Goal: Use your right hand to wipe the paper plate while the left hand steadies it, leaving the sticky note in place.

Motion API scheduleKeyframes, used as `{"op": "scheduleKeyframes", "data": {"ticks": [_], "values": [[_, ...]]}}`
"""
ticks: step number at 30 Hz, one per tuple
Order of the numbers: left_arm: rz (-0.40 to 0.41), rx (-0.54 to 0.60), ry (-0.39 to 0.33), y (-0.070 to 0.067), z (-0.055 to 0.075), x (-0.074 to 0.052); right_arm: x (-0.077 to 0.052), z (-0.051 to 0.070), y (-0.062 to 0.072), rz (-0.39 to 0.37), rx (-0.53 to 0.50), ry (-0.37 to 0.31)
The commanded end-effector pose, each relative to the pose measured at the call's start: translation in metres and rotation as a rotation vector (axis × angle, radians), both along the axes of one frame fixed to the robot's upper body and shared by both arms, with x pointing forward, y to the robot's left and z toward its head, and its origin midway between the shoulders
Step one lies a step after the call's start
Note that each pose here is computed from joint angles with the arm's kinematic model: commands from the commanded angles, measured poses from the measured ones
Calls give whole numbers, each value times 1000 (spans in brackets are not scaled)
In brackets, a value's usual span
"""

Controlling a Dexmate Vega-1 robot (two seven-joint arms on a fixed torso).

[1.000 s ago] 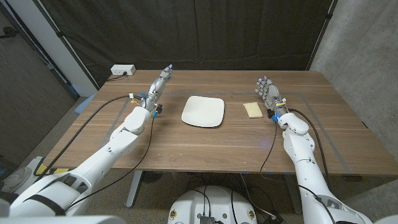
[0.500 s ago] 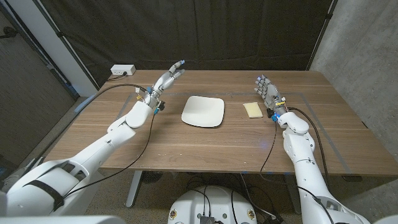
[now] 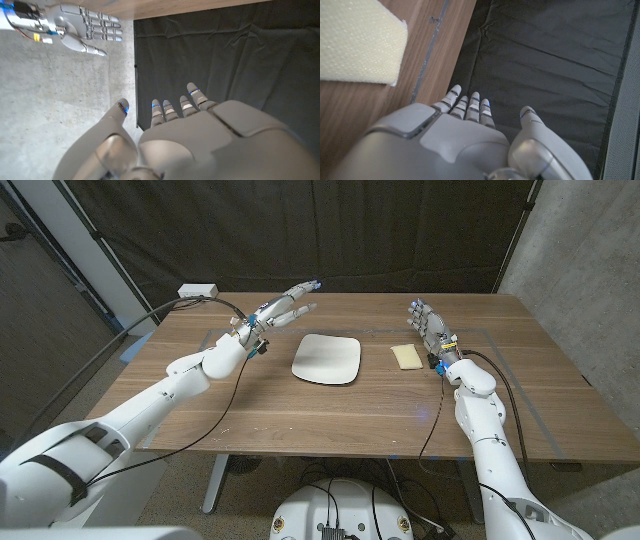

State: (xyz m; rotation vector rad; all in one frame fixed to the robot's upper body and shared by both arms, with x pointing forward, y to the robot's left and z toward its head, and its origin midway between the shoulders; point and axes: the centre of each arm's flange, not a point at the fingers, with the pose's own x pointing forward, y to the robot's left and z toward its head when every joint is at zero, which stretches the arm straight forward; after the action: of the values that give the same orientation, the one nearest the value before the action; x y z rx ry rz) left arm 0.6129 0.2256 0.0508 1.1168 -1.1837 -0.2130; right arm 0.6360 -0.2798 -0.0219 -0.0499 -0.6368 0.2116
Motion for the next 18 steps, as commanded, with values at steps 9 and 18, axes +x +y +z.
{"op": "scheduleKeyframes", "data": {"ticks": [9,18], "values": [[141,247,-205,-5,-1,-11,-5,15,6,-18,-49,-61],[215,303,-310,-7,-4,-17,-7,15,7,-23,-56,-61]]}}
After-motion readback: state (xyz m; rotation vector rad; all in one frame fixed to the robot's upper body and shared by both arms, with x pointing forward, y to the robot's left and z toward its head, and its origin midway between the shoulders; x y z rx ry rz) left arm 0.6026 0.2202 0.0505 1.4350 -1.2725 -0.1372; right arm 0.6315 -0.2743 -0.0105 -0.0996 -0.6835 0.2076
